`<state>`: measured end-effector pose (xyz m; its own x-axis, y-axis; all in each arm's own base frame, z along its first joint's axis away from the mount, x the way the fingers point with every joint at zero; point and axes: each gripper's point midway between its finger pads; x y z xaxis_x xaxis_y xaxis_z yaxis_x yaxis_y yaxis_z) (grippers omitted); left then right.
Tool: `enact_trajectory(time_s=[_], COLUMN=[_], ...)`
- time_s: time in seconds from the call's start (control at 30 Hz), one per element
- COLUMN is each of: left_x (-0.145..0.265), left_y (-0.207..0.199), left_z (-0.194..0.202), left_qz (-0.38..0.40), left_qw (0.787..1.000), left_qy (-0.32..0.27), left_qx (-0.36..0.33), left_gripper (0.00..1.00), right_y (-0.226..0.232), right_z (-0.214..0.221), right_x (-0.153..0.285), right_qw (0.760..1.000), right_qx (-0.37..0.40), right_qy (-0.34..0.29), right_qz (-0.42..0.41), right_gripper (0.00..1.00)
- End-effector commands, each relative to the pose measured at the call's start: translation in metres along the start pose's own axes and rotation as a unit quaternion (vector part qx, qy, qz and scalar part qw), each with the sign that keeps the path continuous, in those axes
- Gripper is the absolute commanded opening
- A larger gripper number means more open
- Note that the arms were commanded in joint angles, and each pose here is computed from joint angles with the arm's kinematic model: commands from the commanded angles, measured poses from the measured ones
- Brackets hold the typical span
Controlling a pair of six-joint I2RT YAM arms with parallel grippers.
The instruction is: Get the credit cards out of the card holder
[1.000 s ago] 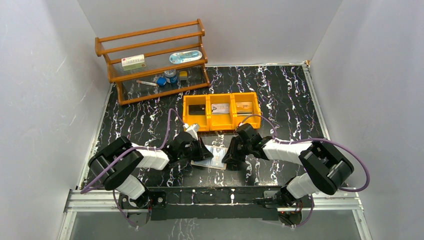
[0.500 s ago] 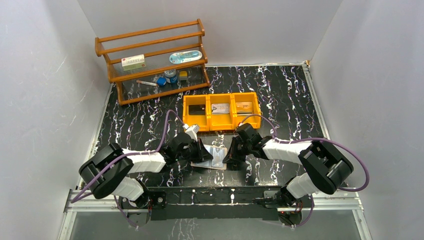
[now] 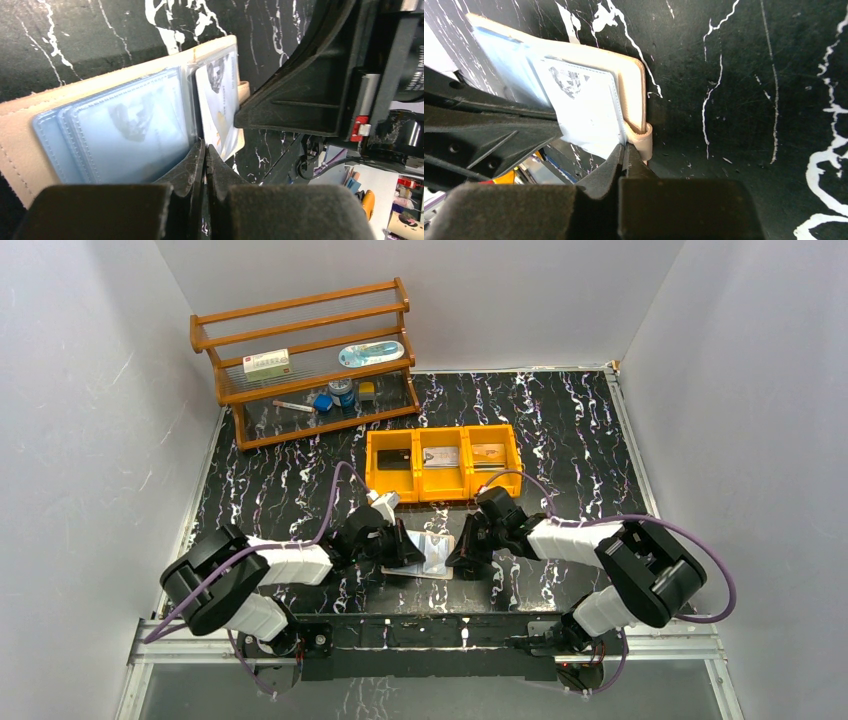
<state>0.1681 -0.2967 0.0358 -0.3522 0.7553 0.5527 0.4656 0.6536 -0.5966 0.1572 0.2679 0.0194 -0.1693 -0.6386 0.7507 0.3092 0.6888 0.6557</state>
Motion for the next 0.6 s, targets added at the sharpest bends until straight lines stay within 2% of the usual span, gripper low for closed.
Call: enact_trajectory(time_s=[0.0, 0.1, 0.23, 0.57], left_x=[-0.005, -0.007, -0.010, -0.013], left_y=[-0.022, -0.024, -0.031, -0.046], left_z=[0.007, 0.011, 0.011, 0.007], left_qz=[0.058, 0.072, 0.094, 0.135], left_qw=[0.998, 0.997, 0.995, 0.990], left_qy=[0.022, 0.026, 0.024, 0.028], left_qx=[0.006, 0.021, 0.032, 0.016], left_gripper=[0.03, 0.09, 0.12, 0.07], right_y=[-0.025, -0.025, -0.026, -0.026], right_z=[-0.011, -0.010, -0.009, -0.006], right_x=[-0.009, -0.012, -0.015, -0.016], right_qw=[0.999, 0.999, 0.999, 0.999], right_qx=[-0.002, -0.005, -0.008, -0.005], right_qy=[-0.027, -0.021, -0.014, -0.006], right_qz=[0.042, 0.044, 0.040, 0.039], right_gripper=[0.00, 0.00, 0.00, 0.00])
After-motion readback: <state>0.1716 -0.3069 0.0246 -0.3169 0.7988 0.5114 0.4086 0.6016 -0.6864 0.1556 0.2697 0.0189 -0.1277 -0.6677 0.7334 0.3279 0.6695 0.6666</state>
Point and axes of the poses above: each gripper's point midway between its finger pads, its own x axis back along the fingers, its own y axis along the line the jaws close on, z = x × y, and after that the axes turned 15 degrees about -x, right-handed
